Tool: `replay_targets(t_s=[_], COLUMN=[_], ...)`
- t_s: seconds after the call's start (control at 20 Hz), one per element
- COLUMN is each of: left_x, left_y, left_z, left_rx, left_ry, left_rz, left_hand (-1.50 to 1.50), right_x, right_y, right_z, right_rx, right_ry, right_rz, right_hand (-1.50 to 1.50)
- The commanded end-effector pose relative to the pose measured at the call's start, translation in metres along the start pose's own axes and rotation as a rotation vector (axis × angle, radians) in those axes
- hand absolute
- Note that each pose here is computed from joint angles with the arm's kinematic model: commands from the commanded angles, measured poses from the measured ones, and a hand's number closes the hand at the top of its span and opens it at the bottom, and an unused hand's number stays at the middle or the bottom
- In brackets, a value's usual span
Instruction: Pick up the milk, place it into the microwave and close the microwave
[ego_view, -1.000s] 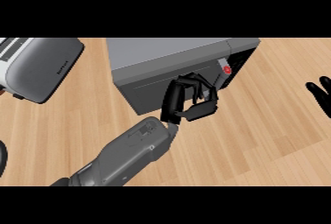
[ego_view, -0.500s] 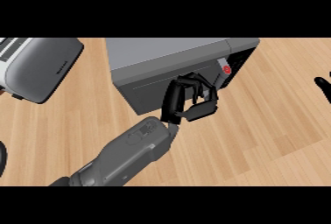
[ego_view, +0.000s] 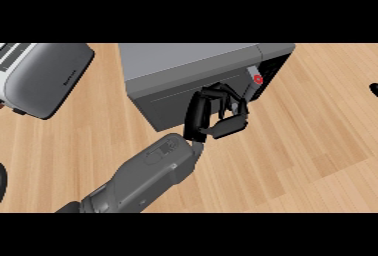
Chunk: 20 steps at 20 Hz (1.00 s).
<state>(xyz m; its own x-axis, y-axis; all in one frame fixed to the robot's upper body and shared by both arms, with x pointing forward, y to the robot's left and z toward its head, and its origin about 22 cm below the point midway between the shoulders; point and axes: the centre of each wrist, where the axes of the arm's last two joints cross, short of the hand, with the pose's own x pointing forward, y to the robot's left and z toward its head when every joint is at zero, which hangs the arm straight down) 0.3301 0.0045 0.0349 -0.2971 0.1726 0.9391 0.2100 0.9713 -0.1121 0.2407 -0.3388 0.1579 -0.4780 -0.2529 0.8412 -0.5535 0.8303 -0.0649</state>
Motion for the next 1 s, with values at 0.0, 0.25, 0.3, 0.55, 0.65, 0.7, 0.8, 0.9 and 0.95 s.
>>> replay_targets(t_s=[0.0, 0.25, 0.3, 0.55, 0.65, 0.7, 0.8, 0.9, 0.95], left_x=[0.004, 0.004, 0.004, 0.002, -0.001, 0.002, 0.004, 0.006, 0.002], left_y=[0.009, 0.008, 0.007, 0.009, 0.01, 0.008, 0.007, 0.006, 0.008], left_z=[-0.026, -0.026, -0.025, -0.025, -0.024, -0.026, -0.027, -0.03, -0.027], left_rx=[0.038, 0.05, 0.038, 0.05, 0.047, 0.05, 0.049, 0.05, 0.051], left_ry=[0.008, 0.005, 0.0, 0.001, -0.008, -0.005, -0.001, -0.018, -0.008], left_rz=[-0.016, -0.015, -0.015, -0.008, -0.018, -0.01, 0.004, -0.005, -0.01], left_hand=[1.5, 1.5, 1.5, 1.5, 1.5, 1.5, 1.5, 1.5, 1.5], right_x=[0.004, 0.007, 0.008, 0.009, 0.011, 0.014, 0.01, 0.014, 0.013], right_y=[-0.002, -0.001, -0.002, 0.0, -0.002, -0.003, -0.003, -0.006, -0.007], right_z=[-0.003, -0.007, -0.008, -0.009, -0.009, -0.012, -0.01, -0.01, -0.009], right_rx=[-0.002, 0.044, 0.06, 0.097, 0.103, 0.11, 0.105, 0.114, 0.102], right_ry=[-0.007, -0.01, -0.015, -0.011, -0.005, -0.001, -0.011, 0.005, -0.008], right_rz=[-0.007, -0.026, -0.03, -0.059, -0.067, -0.054, -0.085, -0.073, -0.081], right_hand=[-1.5, -1.5, -1.5, -1.5, -1.5, -1.5, -1.5, -1.5, -1.5])
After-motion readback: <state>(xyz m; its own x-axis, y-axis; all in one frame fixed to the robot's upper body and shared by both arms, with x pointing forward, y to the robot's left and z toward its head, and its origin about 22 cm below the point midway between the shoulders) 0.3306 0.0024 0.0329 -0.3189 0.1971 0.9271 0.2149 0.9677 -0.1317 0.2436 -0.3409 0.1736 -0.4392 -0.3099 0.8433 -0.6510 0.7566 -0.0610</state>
